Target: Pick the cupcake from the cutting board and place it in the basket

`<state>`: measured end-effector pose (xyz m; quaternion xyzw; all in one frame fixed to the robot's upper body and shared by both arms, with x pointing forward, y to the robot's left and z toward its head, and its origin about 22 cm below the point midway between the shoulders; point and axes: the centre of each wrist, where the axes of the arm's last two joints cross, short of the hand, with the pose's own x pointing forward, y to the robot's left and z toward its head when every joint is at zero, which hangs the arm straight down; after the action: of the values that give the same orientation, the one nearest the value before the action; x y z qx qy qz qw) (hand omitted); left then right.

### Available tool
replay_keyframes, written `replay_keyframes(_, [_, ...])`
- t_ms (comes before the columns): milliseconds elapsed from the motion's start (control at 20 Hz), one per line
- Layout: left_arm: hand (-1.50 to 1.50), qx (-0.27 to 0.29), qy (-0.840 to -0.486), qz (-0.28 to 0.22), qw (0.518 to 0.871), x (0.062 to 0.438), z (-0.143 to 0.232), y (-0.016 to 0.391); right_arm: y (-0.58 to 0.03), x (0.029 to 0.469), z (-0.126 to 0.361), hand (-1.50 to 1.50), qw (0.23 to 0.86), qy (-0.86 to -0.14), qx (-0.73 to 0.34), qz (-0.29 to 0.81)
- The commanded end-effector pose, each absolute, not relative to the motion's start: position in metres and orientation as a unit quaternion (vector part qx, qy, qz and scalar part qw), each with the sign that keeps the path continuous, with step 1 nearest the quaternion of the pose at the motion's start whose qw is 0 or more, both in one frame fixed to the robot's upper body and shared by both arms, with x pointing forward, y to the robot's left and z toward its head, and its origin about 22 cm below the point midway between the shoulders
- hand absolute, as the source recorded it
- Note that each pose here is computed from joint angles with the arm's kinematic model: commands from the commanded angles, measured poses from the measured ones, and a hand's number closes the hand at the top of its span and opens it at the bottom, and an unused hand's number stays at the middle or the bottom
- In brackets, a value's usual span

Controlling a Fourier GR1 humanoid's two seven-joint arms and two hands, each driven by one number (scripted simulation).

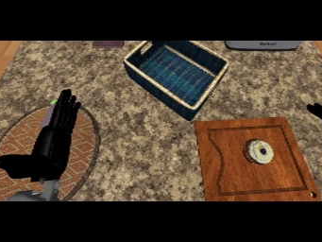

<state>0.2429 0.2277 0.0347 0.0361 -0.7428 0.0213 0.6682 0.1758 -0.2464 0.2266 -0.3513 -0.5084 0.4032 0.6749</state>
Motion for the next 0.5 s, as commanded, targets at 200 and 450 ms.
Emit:
replay_keyframes(200, [0.0, 0.048, -0.742, 0.022, 0.668, 0.242, 0.032, 0.224, -0.239, 0.191, 0.229, -1.5, 0.698, -0.412, -0.411, 0.416])
replay_keyframes(450, [0.0, 0.046, -0.745, 0.014, 0.666, 0.243, 0.033, 0.235, -0.237, 0.204, 0.191, -1.5, 0.707, -0.416, -0.395, 0.414])
